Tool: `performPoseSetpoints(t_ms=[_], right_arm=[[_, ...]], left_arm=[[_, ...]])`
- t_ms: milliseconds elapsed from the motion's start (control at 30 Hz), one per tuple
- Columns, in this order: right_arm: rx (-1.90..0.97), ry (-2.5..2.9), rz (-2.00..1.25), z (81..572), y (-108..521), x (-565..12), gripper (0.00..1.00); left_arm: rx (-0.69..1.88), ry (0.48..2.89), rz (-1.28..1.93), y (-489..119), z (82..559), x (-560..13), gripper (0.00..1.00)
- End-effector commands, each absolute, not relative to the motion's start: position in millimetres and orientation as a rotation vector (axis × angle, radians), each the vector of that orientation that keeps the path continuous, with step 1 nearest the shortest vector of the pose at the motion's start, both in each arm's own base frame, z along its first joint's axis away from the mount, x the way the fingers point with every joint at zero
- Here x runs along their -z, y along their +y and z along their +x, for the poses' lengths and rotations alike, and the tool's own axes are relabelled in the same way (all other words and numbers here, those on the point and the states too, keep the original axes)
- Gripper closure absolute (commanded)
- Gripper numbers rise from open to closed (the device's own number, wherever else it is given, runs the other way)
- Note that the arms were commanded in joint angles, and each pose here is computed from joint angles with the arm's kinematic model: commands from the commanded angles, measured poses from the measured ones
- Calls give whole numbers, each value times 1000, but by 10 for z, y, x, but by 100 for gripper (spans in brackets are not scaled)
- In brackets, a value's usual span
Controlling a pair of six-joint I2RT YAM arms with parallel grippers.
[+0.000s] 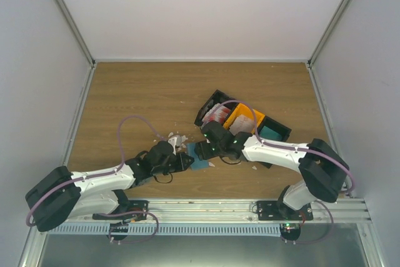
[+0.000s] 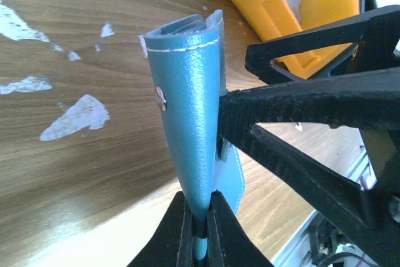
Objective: Put the credit cards into the card holder
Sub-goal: Open the card holder at the center of the board.
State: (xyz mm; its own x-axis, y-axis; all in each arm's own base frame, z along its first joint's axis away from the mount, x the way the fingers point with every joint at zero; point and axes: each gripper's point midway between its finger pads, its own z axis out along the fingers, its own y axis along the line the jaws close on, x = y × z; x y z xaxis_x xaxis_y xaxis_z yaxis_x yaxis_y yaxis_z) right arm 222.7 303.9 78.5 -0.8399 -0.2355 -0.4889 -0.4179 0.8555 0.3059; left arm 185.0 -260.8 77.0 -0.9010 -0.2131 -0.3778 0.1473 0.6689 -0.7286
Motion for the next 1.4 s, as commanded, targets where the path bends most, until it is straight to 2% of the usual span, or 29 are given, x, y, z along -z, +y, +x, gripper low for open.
performPoseSetpoints(t_ms=[0, 200, 333, 400, 467, 600, 667, 800, 1100, 1200, 1367], right_arm=[[-412, 2637, -433, 2258, 2892, -570, 35], [-154, 2670, -287, 2275, 2449, -471, 55], [-197, 2643, -289, 2291, 2487, -610, 63], [-241, 2623, -302, 2316, 2564, -723, 63], [-326, 2578, -310, 2343, 2666, -882, 60], [-618, 2484, -405, 2269, 3014, -1196, 44], [-676, 2480, -448, 2224, 3099, -1224, 39], [-693, 2511, -487, 2179, 3153, -1134, 38], [-507, 2644, -428, 2117, 2873, -763, 50], [-383, 2689, -388, 2092, 2666, -625, 60], [-165, 2707, -294, 2131, 2335, -523, 70]], left_arm=[[1176, 2314, -23, -2695, 1992, -1111, 100], [1142, 2297, -30, -2638, 2023, -1167, 100], [1127, 2310, -40, -2615, 2030, -1118, 100], [1135, 2315, -23, -2642, 2026, -1126, 100], [1126, 2315, -19, -2645, 2039, -1135, 100], [1138, 2301, -7, -2668, 2049, -1175, 100], [1143, 2306, 5, -2685, 2042, -1172, 100], [1155, 2306, 22, -2711, 2032, -1179, 100], [1170, 2272, 34, -2739, 2059, -1269, 100], [1171, 2267, 37, -2740, 2062, -1287, 100], [1140, 2273, 25, -2696, 2074, -1271, 100]])
